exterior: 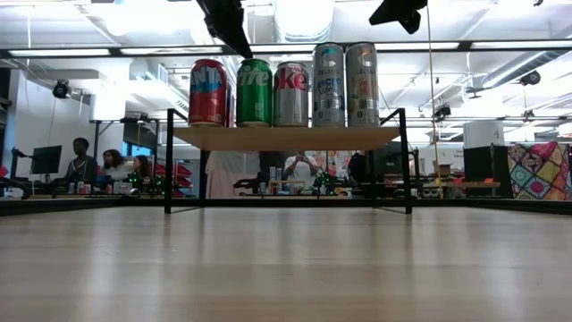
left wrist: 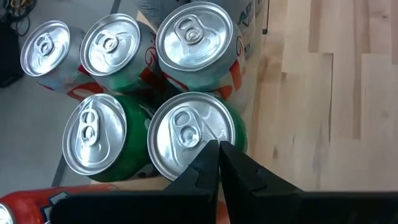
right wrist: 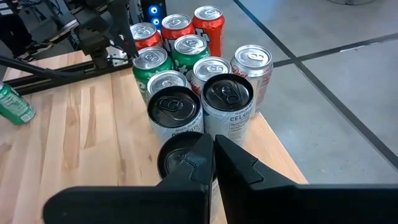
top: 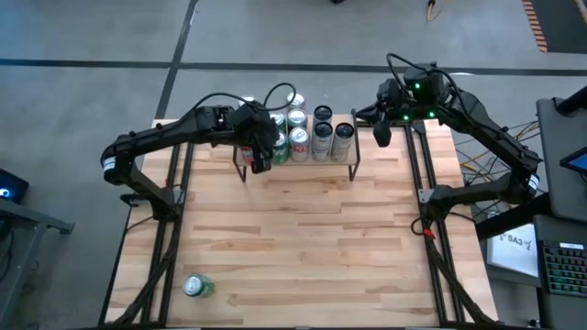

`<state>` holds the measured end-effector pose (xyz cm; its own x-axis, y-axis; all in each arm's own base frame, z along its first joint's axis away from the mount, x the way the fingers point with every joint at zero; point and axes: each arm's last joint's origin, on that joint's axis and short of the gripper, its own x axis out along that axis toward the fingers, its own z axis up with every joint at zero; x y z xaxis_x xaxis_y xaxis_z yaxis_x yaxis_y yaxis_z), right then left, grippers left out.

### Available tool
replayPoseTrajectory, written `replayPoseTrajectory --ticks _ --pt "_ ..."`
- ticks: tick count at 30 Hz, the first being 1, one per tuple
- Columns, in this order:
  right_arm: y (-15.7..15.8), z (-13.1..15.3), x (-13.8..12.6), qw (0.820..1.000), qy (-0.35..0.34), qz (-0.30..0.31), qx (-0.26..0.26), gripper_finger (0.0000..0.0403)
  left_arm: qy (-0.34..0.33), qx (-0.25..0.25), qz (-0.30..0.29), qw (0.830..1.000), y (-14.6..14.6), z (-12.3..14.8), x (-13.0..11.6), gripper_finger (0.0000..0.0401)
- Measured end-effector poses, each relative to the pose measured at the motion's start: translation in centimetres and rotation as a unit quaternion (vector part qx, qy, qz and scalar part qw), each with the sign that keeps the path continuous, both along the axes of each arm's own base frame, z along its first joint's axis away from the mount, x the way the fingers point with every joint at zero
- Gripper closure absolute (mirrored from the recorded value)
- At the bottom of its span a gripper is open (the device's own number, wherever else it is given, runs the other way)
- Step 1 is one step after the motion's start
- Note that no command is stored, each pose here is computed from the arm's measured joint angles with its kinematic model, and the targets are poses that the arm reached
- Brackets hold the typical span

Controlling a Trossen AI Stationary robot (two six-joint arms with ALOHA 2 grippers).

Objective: Place canned beverage on shelf
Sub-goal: Adjust the soda cans on the shelf

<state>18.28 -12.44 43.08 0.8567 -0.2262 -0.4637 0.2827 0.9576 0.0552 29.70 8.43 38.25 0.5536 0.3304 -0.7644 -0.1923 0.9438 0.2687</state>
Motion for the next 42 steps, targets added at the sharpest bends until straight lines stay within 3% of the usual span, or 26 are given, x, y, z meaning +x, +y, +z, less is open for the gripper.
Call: replayPoseTrajectory --ticks 4,9,19,22,26,29,34,42 --pt "0.0 0.0 0.0 1.0 0.0 0.0 0.0 0.0394 0.0 -0.001 0.006 1.0 0.0 0.0 0.0 0.0401" --pt "0.0 0.0 0.0 1.0 0.0 0.0 0.0 0.0394 0.015 0.038 0.048 0.998 0.3 0.0 -0.3 0.0401" --pt "0.0 0.0 0.0 1.0 0.001 0.0 0.001 0.0394 0.009 0.044 0.042 0.998 0.0 0.3 -0.2 0.0401" --pt "0.0 0.0 0.0 1.0 0.002 0.0 0.001 0.0394 -0.008 0.033 0.013 0.999 -0.5 1.0 -0.1 0.0401" --pt "0.0 -0.1 0.0 1.0 0.003 0.0 0.003 0.0394 -0.02 -0.033 -0.072 0.997 -1.5 0.7 0.2 0.0401" --pt "0.0 -0.1 0.0 1.0 0.004 0.001 0.003 0.0394 -0.014 -0.04 -0.084 0.996 -1.9 0.3 0.3 0.0401" --pt "0.0 -0.1 0.0 1.0 0.004 0.001 0.003 0.0394 -0.014 -0.039 -0.076 0.996 -1.7 -0.3 0.9 0.0401" --pt "0.1 -0.2 -0.1 1.0 0.011 0.002 0.008 0.0394 0.019 0.006 -0.025 0.999 -1.1 -1.3 1.5 0.0401"
